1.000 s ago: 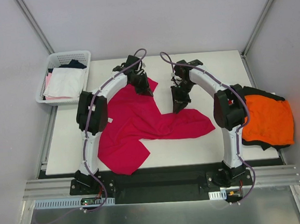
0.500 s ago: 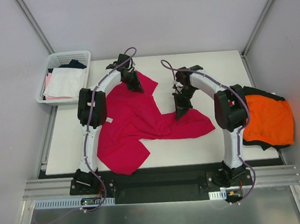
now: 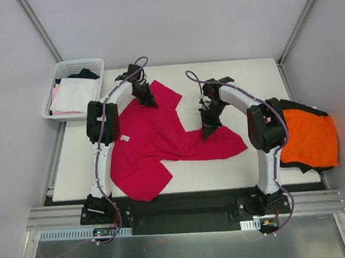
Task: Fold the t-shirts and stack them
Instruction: Flatten the tshirt out
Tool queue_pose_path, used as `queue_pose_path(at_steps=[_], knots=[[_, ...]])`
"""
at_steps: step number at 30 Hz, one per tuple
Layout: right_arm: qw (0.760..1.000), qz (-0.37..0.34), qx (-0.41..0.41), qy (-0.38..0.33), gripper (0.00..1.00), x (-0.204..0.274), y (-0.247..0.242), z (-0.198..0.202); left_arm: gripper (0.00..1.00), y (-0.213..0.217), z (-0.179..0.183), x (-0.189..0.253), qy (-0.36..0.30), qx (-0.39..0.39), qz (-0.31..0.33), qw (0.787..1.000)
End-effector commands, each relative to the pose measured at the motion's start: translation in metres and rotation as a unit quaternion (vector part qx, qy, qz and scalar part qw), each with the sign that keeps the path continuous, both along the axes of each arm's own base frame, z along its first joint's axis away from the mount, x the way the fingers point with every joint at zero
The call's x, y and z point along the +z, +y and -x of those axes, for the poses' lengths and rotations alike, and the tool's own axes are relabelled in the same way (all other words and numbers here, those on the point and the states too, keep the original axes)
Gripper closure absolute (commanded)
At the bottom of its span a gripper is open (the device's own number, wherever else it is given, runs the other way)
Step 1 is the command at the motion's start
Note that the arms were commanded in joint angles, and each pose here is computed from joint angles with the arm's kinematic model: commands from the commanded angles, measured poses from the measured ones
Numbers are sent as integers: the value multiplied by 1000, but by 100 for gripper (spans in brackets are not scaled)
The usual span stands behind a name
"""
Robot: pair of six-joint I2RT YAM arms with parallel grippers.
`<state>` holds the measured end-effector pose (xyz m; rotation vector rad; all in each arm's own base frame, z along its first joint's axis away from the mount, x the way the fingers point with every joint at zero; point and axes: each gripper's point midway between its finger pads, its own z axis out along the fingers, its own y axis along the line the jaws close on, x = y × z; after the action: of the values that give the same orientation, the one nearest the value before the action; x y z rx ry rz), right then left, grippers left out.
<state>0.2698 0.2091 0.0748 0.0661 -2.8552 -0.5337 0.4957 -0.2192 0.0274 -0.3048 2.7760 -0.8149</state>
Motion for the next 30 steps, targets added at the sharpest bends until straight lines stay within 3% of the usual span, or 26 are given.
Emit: queue_pose_path(at_steps=[1,10,15,30], knots=[[1000,-18,-2,-16,99,20,4,2,100,8,5,-19,13,-1,-37,999],[1000,-18,-1,-1,99,14,4,9,100,54,-2,-34,10,52,-165,985],[1000,-18,-2,0,99,14,3,12,100,91,-7,-28,-2,93,-263,960],[1000,-18,-11,-6,99,11,-3,26,100,137,2,-13,21,177,-365,914]])
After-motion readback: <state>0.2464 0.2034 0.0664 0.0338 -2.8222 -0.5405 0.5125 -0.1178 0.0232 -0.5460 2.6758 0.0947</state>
